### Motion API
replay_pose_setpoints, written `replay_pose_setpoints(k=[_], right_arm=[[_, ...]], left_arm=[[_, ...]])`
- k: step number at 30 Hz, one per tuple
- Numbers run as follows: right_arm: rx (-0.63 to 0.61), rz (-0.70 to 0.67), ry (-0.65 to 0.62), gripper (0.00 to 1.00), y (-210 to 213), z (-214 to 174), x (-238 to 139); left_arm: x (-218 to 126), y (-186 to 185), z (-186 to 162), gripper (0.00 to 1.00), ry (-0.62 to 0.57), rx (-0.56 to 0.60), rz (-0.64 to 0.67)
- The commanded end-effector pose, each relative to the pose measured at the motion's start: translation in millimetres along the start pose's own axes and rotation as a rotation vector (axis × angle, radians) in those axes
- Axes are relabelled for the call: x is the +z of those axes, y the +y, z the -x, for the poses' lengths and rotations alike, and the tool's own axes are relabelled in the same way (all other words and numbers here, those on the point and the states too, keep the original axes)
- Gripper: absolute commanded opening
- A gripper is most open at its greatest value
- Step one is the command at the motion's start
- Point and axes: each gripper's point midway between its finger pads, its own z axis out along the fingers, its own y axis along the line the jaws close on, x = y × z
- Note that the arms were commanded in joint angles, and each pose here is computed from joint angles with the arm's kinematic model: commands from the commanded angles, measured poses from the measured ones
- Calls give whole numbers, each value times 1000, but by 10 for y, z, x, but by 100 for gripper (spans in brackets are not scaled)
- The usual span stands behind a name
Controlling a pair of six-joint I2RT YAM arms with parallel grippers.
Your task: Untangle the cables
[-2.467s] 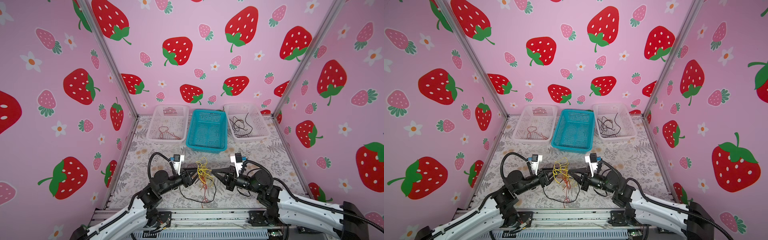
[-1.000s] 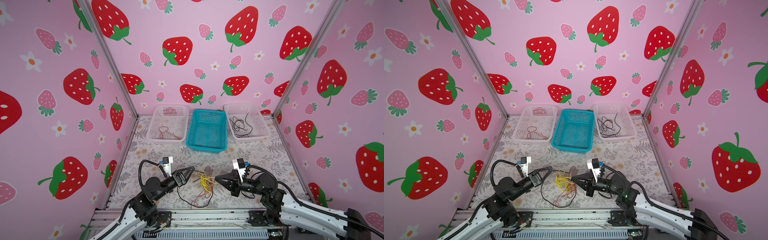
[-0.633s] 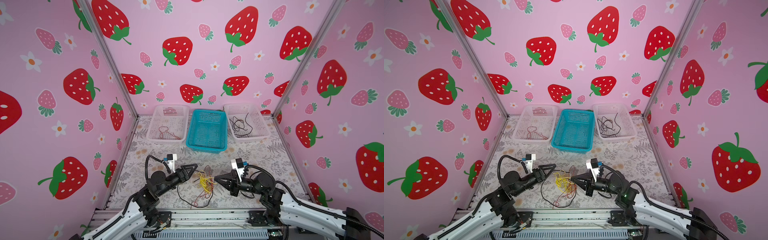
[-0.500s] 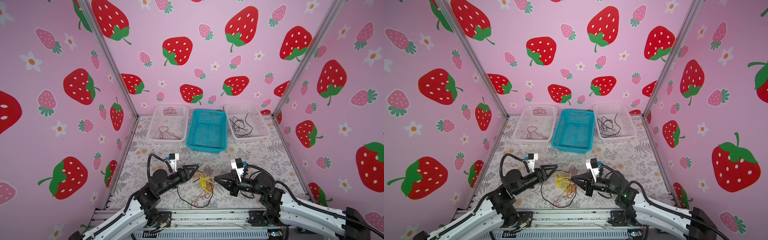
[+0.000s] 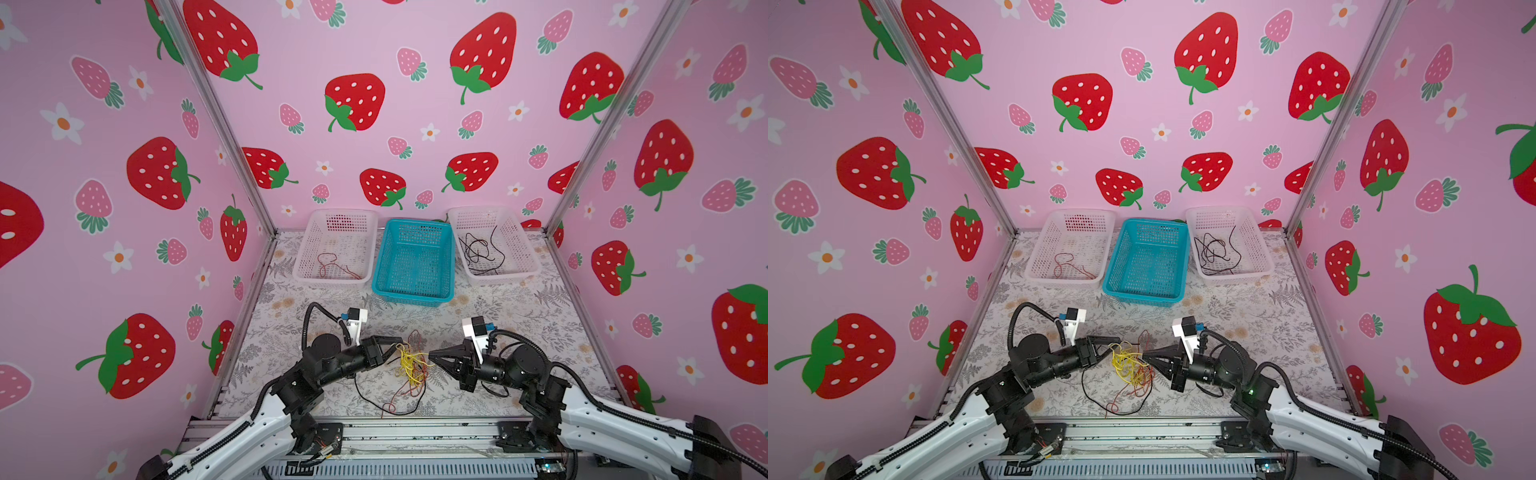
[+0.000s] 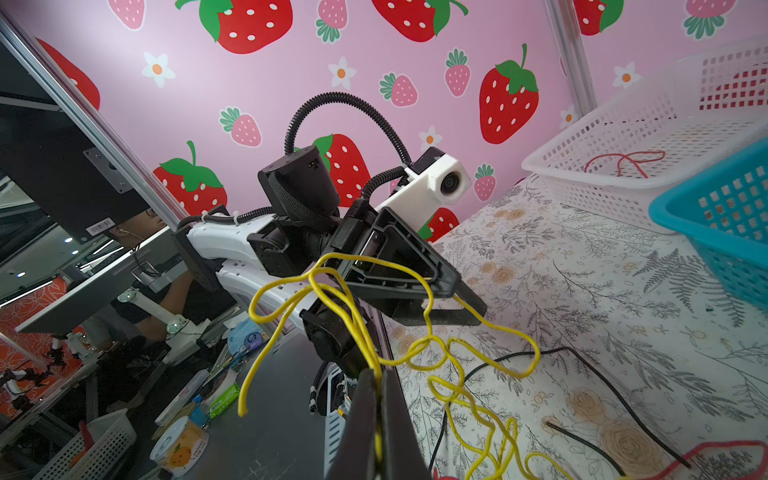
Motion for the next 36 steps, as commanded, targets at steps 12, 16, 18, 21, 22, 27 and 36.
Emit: replay_pose_setpoints(k=[12,16,18,21,22,27,36], right_arm=[[-11,18,-18,0,49,55,-23],[-11,24,-16,0,65,56,-25],[-13,28,-15,0,75,55,-28],[-15,34,-10,0,89,55,-30],[-16,34,-9,0,90,52,-31],[-20,23,-11,0,77,56,-41],[-26,-92,-94,0,-97,235,-83]], left_arm=[[-8,-257,59,27,17,75,-27],[2,-257,63,22,24,89,-13],[0,-254,61,19,28,97,-5],[-6,-243,63,15,28,105,6],[-5,-237,59,14,30,106,10],[-14,-219,52,1,33,114,19],[-11,-102,19,0,43,110,59]])
